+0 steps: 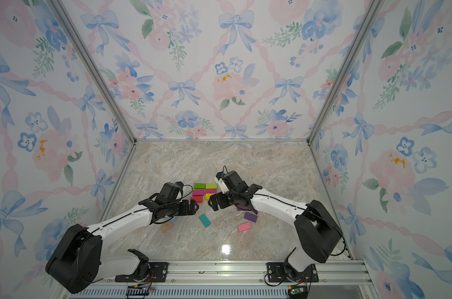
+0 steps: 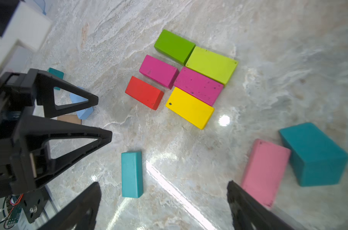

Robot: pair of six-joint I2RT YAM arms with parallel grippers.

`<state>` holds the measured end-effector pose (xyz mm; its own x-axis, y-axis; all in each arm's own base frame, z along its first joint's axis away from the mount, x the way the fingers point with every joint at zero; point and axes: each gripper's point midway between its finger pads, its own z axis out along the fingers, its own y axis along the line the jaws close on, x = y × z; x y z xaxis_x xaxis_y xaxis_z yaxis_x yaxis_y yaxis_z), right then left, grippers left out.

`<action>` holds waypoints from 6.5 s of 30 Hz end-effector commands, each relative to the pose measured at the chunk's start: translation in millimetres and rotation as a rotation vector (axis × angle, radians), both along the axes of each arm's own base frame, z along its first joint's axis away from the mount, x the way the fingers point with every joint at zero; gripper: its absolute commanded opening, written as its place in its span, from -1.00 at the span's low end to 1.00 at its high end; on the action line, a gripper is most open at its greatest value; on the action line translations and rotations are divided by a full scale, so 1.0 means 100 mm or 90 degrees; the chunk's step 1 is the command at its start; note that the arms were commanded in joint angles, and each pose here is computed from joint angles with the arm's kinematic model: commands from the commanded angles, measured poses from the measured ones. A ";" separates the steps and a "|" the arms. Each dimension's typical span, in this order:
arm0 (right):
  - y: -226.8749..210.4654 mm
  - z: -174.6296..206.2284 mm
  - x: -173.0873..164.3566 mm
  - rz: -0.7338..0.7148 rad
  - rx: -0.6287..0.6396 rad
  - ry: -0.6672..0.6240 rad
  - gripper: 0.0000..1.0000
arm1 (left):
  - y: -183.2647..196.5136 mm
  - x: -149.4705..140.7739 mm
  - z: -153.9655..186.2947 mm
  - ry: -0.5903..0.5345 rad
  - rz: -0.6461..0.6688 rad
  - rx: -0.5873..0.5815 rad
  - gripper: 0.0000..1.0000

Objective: Assemble a piece of candy with building blocks
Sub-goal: Adjust the building block at the center of the board.

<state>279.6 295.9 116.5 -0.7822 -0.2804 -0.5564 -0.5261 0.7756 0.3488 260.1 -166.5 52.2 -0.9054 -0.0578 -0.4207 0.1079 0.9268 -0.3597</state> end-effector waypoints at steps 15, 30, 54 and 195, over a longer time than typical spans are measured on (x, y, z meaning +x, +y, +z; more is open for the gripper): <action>-0.37 -0.27 0.00 -0.042 -0.040 0.036 0.98 | -0.33 0.17 -0.13 0.031 -0.003 -0.044 0.94; -0.45 -0.25 0.04 -0.050 -0.042 0.032 0.98 | -0.47 0.33 -0.15 0.022 0.011 -0.049 0.94; -0.51 -0.19 0.06 -0.057 -0.044 0.024 0.98 | -0.56 0.47 -0.23 0.015 0.056 -0.075 0.93; -0.77 0.31 0.13 -0.047 0.102 0.004 0.98 | -0.23 1.25 -0.34 -0.174 0.364 -0.322 0.89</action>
